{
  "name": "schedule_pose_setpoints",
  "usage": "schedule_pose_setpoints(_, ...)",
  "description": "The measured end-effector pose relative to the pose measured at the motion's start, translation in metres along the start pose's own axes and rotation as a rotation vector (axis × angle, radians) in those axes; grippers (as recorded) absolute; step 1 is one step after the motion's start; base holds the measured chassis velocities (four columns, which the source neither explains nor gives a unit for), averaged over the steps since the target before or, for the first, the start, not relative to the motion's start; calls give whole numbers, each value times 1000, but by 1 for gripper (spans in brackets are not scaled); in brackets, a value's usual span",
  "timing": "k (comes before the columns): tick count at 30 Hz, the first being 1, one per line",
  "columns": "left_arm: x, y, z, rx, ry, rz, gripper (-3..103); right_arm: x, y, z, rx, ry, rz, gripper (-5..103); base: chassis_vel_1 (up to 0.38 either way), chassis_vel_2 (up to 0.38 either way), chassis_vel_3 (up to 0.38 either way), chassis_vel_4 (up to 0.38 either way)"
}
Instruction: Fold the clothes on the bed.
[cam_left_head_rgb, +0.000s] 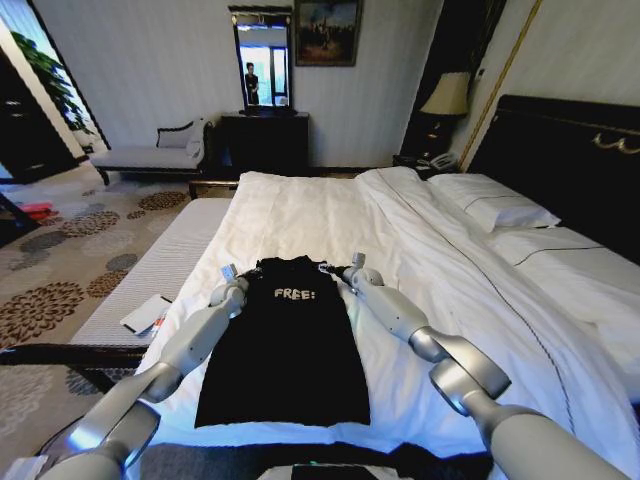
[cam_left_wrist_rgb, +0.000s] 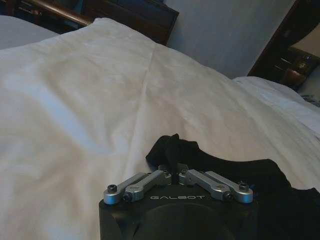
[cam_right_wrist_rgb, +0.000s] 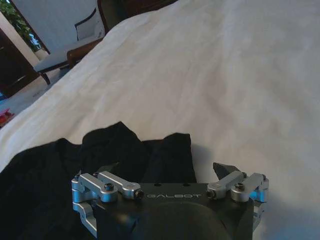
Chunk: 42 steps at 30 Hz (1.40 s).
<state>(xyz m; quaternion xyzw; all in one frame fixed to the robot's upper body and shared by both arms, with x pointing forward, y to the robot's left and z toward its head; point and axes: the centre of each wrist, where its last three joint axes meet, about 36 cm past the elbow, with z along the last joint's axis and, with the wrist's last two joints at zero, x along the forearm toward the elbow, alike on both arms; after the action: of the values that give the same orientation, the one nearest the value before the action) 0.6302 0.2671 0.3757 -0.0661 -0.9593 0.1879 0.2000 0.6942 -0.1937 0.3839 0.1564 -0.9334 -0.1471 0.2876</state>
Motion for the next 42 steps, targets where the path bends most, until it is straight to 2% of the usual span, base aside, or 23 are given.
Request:
schedule_pose_setpoints(2,0,0,0,0,0,0,1,-1,-1,2,2,5,4,103,0,0,0,0)
schedule_pose_setpoints(5,1,1,1,1,1,-2,1,-2,-4,5,4,12,13,89,0,0,0,0)
schedule_pose_setpoints(8,1,2,0,2,0,-3,1,-2,-4,7,5,13,13,84,0,0,0,0)
schedule_pose_setpoints(11,1,3,0,4,0,-5,1,-2,-4,7,6,11,12,68,0,0,0,0)
schedule_pose_setpoints(14,1,2,1,4,1,-5,1,-2,-3,6,5,8,11,62,0,0,0,0)
schedule_pose_setpoints(16,1,2,2,5,1,-6,1,-2,-3,5,6,6,9,51,0,0,0,0)
schedule_pose_setpoints(17,1,2,2,5,1,-6,1,-2,-3,5,6,6,9,51,0,0,0,0)
schedule_pose_setpoints(20,0,2,2,6,2,-9,1,-2,-1,5,8,-3,5,35,0,0,0,0)
schedule_pose_setpoints(23,0,3,2,7,2,-13,1,-2,0,5,4,-8,2,30,0,0,0,0)
schedule_pose_setpoints(25,-1,4,1,20,-1,-18,1,-2,-1,5,11,-8,7,18,0,0,0,0)
schedule_pose_setpoints(26,-1,4,1,20,-1,-18,1,-2,-1,5,11,-8,7,18,0,0,0,0)
schedule_pose_setpoints(28,-2,4,0,35,-4,-36,1,-2,-2,6,22,-9,15,7,0,0,0,0)
schedule_pose_setpoints(31,-1,7,-1,38,-6,-49,1,0,-1,9,22,-15,14,2,0,0,0,0)
schedule_pose_setpoints(37,0,8,-10,23,-18,-43,1,11,-1,2,15,-45,-5,2,0,0,0,0)
schedule_pose_setpoints(42,-3,2,-32,10,-46,-27,1,31,-11,-18,-1,-92,1,2,0,0,0,0)
